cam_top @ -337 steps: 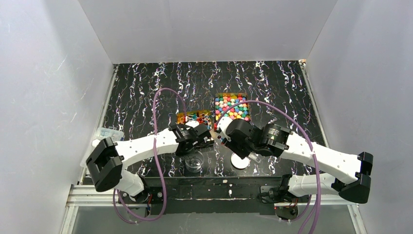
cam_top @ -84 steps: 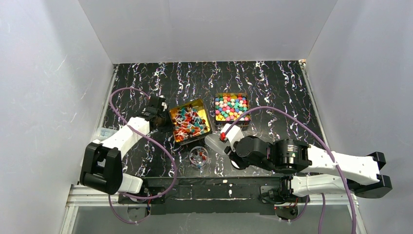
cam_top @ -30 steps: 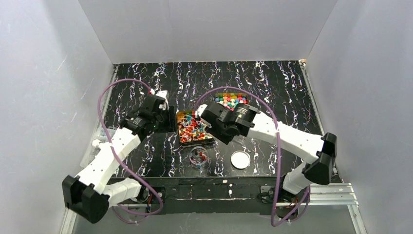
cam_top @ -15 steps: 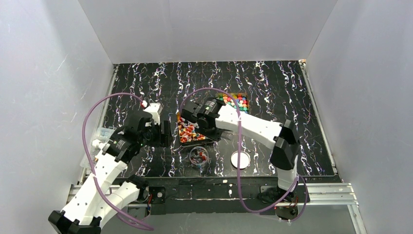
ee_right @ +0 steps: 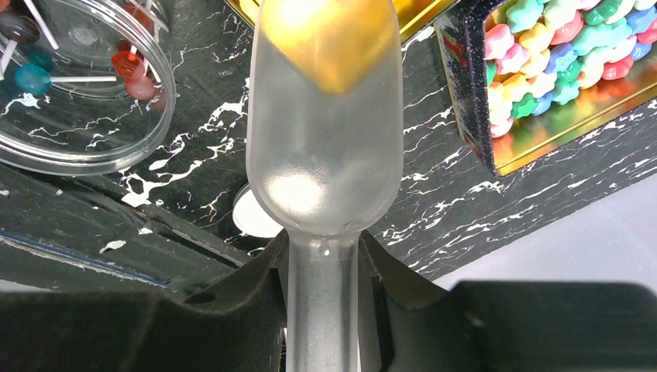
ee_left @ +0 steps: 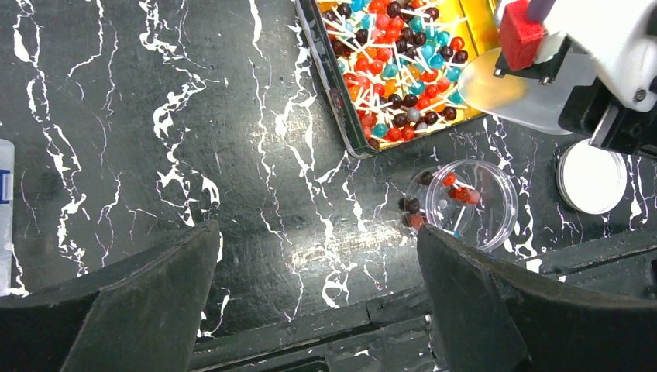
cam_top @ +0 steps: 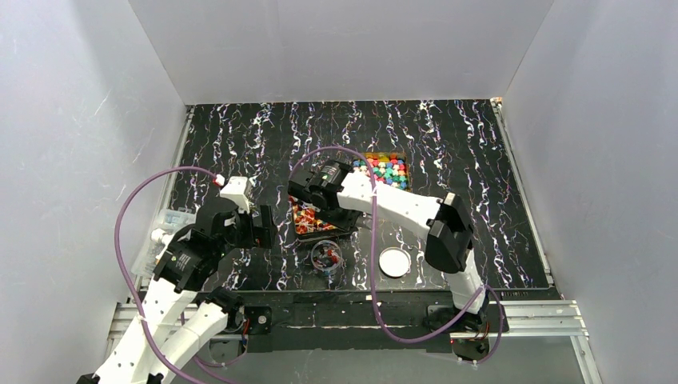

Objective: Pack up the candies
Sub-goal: Scoop the fake candies from the storage box.

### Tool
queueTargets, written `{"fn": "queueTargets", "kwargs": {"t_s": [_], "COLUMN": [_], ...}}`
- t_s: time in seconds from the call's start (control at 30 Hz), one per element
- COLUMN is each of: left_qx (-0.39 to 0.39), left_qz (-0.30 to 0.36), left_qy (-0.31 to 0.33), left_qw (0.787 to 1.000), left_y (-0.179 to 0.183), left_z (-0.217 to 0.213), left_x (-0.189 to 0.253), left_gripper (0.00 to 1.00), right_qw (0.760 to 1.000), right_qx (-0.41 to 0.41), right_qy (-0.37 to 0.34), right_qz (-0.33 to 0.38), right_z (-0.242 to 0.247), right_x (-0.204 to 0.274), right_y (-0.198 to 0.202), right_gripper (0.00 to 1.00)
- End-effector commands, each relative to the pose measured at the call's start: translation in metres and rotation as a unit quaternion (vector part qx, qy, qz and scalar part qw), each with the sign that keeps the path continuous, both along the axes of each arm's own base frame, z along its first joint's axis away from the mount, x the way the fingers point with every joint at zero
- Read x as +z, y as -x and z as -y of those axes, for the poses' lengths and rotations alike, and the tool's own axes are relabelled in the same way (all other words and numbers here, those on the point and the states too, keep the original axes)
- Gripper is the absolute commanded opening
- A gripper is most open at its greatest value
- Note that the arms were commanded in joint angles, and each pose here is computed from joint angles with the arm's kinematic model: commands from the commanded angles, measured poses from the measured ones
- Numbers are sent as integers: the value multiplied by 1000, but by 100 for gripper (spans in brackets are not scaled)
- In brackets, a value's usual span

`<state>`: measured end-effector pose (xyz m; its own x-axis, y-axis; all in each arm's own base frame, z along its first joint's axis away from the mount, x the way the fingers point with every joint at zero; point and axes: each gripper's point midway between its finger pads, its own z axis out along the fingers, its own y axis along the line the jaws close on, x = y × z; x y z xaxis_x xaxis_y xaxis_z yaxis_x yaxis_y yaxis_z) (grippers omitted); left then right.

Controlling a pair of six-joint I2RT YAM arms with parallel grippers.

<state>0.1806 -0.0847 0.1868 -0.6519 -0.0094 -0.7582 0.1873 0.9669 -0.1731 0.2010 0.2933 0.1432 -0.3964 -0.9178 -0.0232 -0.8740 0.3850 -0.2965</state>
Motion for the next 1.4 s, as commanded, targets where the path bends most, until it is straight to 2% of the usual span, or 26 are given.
{"fn": "queueTargets", "kwargs": {"t_s": [0.0,0.77,1.1,1.37], "left_qx": [15,13,12,14], "left_qz": [9,22,24,17], "left_qy": [-8,3,5,-1], "left_qw": [1000,1000,1000,1000], "left_y": [-1,2,4,3], "left_z": [-7,-7,-7,-7], "left_x": [-1,3,3,-1], "left_gripper": [98,98,98,98], "right_qw": [1000,1000,998,990], "right_qx": [-3,-1,-12,-42], "right_qy": [12,-6,-58,-131], "right_qz": [7,-31,-33,-22], "right_z": [-2,-57,-91,-111], "right_x": [2,-48,-67,-73], "right_y": [-3,-25,-48,-78], "right_gripper": [1,1,1,1]}}
